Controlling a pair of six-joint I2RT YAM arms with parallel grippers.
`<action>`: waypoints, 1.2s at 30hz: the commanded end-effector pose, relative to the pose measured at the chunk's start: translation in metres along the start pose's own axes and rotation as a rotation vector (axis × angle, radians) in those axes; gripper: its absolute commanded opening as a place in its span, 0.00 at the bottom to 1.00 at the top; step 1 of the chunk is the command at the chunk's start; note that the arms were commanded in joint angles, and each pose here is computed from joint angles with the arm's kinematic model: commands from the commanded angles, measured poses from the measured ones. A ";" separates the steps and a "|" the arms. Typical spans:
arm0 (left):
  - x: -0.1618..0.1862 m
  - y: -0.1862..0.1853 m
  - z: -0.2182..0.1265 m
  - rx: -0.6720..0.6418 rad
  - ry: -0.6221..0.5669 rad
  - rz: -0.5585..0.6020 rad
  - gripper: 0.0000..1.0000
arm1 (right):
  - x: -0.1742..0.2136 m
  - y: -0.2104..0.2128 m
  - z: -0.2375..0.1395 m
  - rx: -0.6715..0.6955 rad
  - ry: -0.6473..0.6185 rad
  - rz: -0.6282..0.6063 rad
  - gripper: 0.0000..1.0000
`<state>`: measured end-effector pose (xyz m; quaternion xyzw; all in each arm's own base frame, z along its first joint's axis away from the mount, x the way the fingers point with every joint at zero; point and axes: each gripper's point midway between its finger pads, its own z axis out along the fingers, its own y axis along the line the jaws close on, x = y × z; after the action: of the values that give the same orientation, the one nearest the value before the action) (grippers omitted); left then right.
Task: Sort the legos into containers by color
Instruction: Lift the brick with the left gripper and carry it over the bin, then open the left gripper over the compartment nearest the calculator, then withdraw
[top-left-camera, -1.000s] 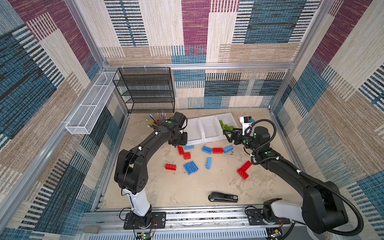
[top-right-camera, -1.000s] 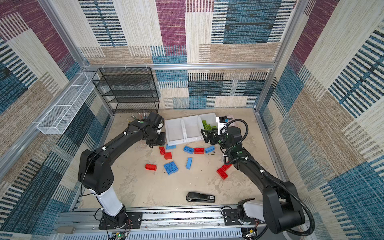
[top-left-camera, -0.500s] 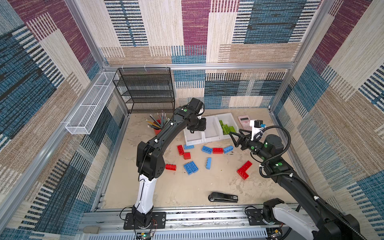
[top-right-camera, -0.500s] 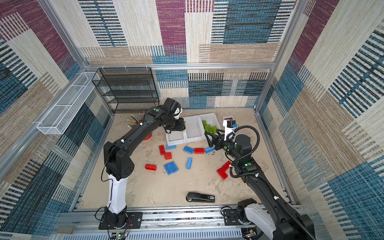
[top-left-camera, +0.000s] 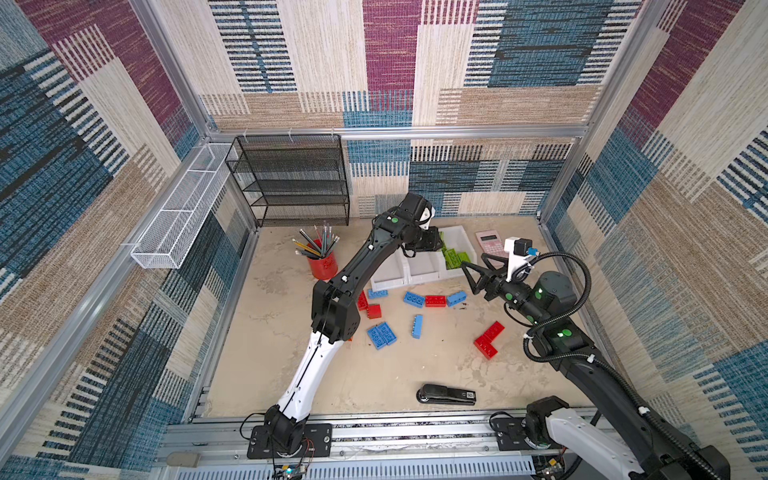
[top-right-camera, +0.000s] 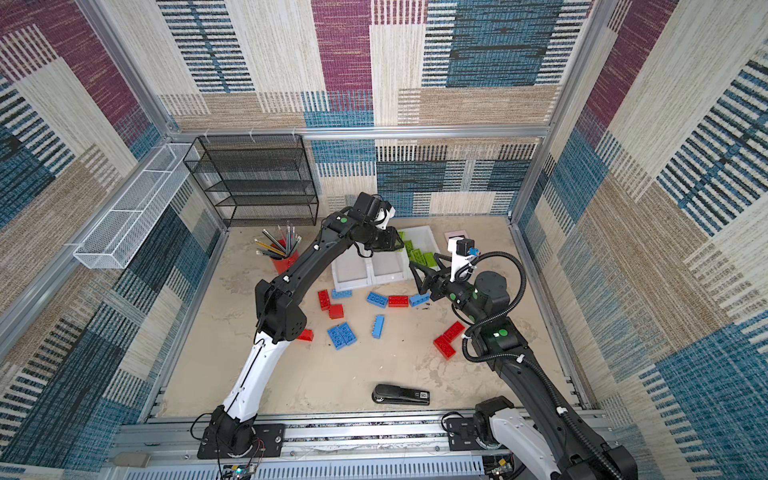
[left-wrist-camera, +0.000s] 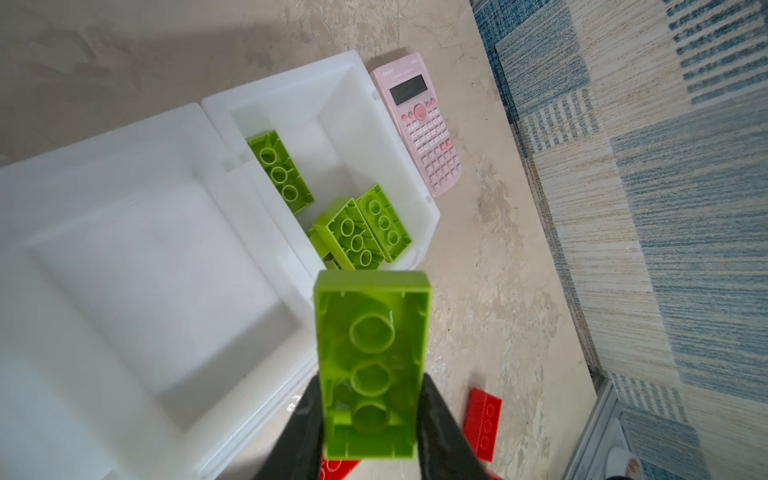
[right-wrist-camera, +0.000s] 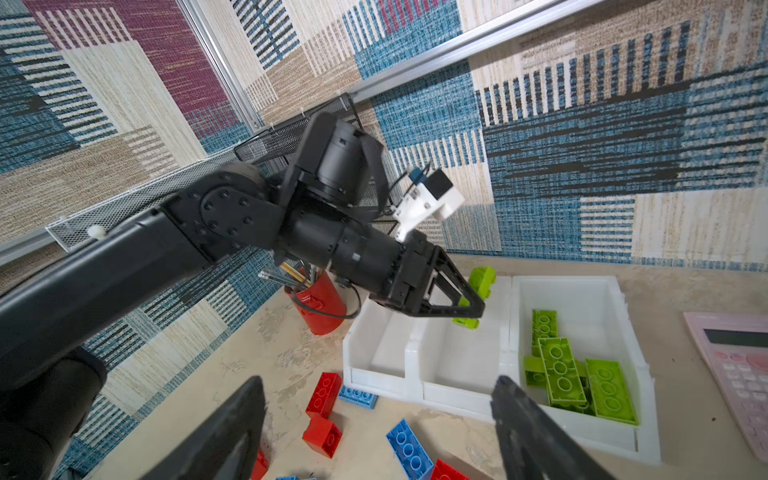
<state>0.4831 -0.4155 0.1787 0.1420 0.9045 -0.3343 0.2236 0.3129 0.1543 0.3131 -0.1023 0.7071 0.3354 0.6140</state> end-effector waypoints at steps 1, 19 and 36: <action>-0.018 -0.027 0.012 0.145 -0.068 0.007 0.30 | -0.005 0.008 0.005 -0.034 -0.011 -0.015 0.86; -0.037 -0.016 0.065 0.257 -0.156 -0.155 0.50 | -0.004 0.015 0.000 -0.054 -0.023 -0.007 0.88; -0.024 -0.022 -0.047 0.091 -0.145 -0.017 0.71 | 0.023 -0.013 -0.008 0.121 0.110 0.077 0.95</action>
<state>0.4966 -0.4220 0.2153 0.0882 0.8676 -0.4162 0.2573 0.3083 0.1528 0.3053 -0.0790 0.7338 0.3259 0.5908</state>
